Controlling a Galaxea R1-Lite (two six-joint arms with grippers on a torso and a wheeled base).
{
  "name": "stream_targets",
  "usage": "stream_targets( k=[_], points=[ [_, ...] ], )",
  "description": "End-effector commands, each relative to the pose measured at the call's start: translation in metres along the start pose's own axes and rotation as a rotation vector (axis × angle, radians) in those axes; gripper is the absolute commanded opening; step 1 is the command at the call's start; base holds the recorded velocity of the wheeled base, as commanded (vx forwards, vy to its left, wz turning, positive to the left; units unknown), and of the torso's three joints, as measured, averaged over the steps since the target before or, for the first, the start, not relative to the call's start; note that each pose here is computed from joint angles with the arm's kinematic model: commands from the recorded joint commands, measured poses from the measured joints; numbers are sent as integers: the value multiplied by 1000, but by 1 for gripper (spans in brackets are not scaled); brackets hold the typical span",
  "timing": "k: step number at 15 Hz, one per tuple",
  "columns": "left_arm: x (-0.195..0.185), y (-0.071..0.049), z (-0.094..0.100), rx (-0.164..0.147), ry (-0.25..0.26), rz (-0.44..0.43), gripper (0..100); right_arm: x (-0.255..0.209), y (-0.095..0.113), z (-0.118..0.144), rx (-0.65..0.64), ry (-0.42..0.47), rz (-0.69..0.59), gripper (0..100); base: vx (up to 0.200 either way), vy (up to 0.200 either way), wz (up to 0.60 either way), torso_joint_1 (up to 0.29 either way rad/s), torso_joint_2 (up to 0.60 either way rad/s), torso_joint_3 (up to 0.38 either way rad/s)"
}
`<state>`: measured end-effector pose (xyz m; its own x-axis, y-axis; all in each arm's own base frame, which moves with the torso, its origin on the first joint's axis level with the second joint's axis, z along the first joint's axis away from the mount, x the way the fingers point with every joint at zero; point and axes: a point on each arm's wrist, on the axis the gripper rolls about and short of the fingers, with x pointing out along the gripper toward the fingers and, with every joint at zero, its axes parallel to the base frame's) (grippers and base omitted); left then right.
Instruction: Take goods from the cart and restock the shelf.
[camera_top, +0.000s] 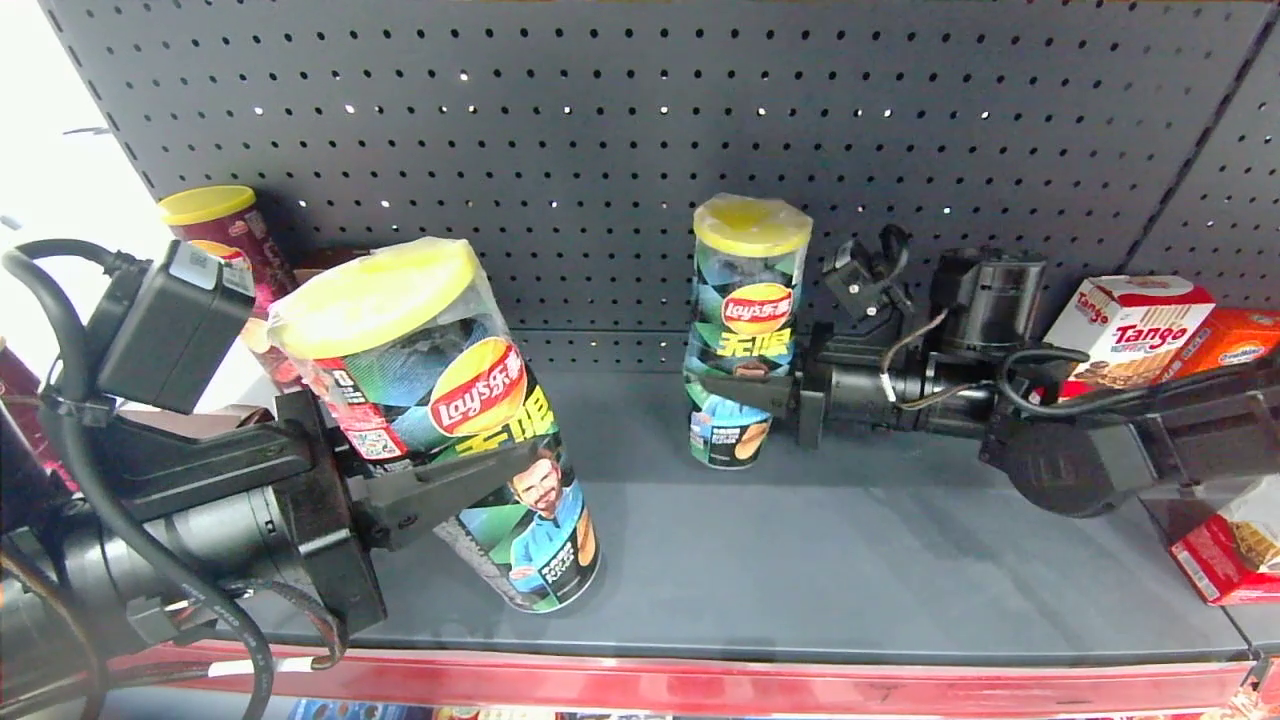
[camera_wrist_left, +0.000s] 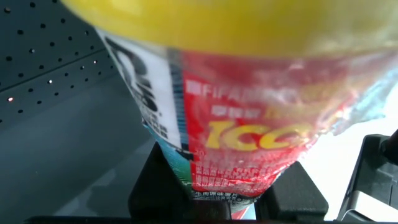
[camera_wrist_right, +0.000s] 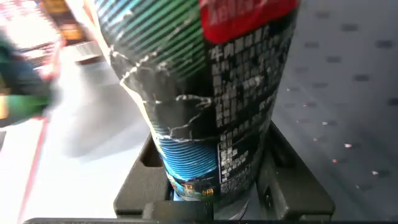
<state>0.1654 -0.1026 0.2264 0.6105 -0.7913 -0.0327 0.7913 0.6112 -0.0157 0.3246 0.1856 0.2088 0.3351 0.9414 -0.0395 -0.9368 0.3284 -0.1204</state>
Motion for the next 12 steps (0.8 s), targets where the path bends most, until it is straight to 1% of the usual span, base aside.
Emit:
stream_targets(
  k=[1, 2, 3, 6, 8, 9, 12],
  points=[
    [0, 0, 1, 1, -3, 1, 0, -23, 44, 21, -30, -29, 24, 0, 0, 0, 0, 0, 0, 0],
    [-1, 0, 0, 1, -2, 2, 0, -26, 54, 19, -35, -35, 14, 0, 0, 0, 0, 0, 0, 0],
    [-1, 0, 0, 1, -2, 2, 0, -31, 70, 16, -41, -48, 13, 0, 0, 0, 0, 0, 0, 0],
    [-2, -1, 1, 3, -7, 2, 0, -44, 96, 1, -22, -23, 26, 0, 0, 0, 0, 0, 0, 0],
    [-5, -2, 3, 7, -17, 1, 0, -46, 99, -3, -23, -19, 2, 0, 0, 0, 0, 0, 0, 0],
    [-5, -2, 3, 7, -17, 2, 0, -48, 99, -10, -23, -18, -13, 0, 0, 0, 0, 0, 0, 0],
    [-5, -2, 3, 7, -17, 2, 0, -46, 101, -24, -12, -1, -9, 0, 0, 0, 0, 0, 0, 0]
  ],
)
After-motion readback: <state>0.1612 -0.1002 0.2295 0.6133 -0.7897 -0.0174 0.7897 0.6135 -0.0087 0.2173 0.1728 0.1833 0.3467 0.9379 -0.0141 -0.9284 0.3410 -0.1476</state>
